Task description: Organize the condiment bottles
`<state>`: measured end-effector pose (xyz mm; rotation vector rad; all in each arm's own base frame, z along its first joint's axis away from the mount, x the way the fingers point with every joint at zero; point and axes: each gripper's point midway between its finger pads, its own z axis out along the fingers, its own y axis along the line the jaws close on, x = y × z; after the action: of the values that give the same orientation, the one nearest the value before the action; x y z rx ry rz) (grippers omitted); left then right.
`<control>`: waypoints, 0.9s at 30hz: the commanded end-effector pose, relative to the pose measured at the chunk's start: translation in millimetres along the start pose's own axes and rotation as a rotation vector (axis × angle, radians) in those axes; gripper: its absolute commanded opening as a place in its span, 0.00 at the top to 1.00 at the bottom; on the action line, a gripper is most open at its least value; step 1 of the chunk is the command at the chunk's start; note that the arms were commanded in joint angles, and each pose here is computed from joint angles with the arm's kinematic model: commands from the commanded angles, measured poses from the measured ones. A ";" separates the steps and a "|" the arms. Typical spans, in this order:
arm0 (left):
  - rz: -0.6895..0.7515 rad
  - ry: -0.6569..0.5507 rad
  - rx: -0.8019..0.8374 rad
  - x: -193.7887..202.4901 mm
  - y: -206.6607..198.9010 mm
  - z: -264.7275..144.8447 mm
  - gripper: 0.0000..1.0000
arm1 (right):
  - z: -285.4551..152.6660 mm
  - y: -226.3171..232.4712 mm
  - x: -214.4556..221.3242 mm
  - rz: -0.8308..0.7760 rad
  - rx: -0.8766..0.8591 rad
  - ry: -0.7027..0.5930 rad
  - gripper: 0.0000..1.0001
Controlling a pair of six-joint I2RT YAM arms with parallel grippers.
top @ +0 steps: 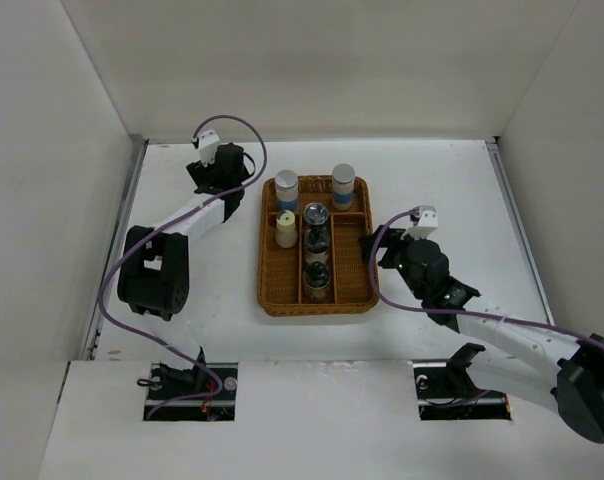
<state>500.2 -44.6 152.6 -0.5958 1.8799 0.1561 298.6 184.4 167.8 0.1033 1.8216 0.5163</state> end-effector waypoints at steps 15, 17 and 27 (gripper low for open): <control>0.005 -0.001 0.030 -5.9 -10.8 27.1 0.53 | 4.5 16.9 -18.4 0.010 -0.038 -0.046 0.12; -0.001 -0.003 0.021 -5.5 -7.4 25.0 0.61 | 3.6 16.7 -22.0 0.012 -0.037 -0.059 0.12; 0.005 -0.083 0.103 -5.7 -18.9 -72.2 0.66 | 5.4 16.9 -16.8 0.014 -0.038 -0.042 0.12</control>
<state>466.7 -66.2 133.8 -0.5099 1.9381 0.1631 299.5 185.3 161.5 0.0979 1.8395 0.5057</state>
